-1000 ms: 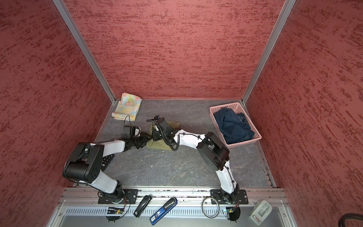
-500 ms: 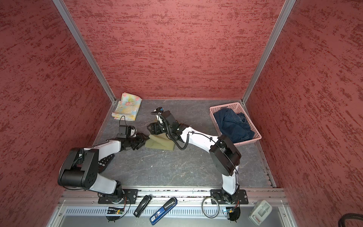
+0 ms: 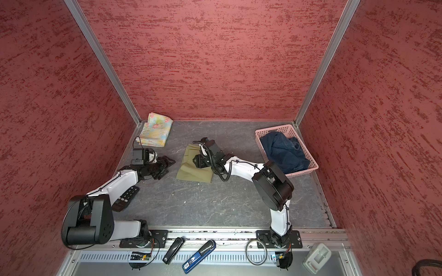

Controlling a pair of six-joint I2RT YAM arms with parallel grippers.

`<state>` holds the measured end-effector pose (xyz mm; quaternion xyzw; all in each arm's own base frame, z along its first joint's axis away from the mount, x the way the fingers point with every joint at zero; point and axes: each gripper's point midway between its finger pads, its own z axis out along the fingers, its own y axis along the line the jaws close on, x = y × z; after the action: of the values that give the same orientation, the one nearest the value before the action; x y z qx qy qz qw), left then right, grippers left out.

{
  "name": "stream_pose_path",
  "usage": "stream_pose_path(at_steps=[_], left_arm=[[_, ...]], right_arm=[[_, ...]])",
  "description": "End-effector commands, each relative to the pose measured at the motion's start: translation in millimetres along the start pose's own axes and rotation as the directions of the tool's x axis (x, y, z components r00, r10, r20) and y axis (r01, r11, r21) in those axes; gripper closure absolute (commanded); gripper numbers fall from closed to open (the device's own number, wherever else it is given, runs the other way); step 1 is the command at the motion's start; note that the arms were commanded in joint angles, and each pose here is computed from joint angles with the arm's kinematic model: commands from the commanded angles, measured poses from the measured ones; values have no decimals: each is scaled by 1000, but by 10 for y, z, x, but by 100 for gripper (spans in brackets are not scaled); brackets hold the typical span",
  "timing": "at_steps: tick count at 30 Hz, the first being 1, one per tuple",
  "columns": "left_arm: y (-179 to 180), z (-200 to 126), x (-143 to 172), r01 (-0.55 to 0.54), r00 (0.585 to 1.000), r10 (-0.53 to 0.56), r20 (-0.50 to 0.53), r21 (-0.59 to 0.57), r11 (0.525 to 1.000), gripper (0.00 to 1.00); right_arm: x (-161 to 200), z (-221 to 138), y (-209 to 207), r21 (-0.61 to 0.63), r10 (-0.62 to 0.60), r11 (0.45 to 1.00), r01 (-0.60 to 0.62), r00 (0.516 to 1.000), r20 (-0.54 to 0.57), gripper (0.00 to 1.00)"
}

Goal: Fold and stack skirts
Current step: Fold the skirt at the center of the table.

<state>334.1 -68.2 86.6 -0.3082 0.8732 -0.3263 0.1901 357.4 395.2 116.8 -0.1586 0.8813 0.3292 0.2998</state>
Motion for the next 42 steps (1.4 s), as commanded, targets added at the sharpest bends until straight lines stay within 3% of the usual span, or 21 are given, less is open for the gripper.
stream_pose_path(at_steps=[1, 11, 15, 19, 24, 29, 32, 35, 42], left_arm=[[-7, 95, 5, 7, 999, -7, -51, 3, 1000, 24], [201, 446, 41, 43, 991, -47, -128, -33, 999, 24], [207, 501, 21, 40, 990, -44, -137, -36, 999, 24], [149, 541, 6, -1, 989, -4, -146, -31, 1000, 24], [91, 656, 74, -144, 974, 127, -190, -80, 986, 24], [242, 813, 173, -210, 955, 162, -248, -181, 961, 25], [320, 871, 191, -225, 950, 163, -267, -222, 949, 26], [344, 914, 189, -259, 941, 183, -284, -258, 931, 26], [388, 988, 148, -351, 916, 250, -314, -327, 877, 27]], right_arm=[[246, 161, -25, 47, -56, 997, 57, 998, -31, 47], [790, 492, -58, 102, -188, 975, 198, 976, -107, 73], [900, 484, -130, 127, -198, 969, 213, 972, -126, 74], [606, 323, 2, 106, -208, 971, 212, 977, -48, 72], [8, -21, 164, -24, -81, 996, 84, 993, 86, 58], [-253, -351, 9, -6, -32, 999, 34, 991, 130, 49], [-164, -431, -302, 67, 15, 998, -22, 995, 101, 47], [63, -498, -643, 97, 151, 983, -157, 986, 64, 46], [468, -513, -854, 95, 417, 905, -414, 909, -9, 44]])
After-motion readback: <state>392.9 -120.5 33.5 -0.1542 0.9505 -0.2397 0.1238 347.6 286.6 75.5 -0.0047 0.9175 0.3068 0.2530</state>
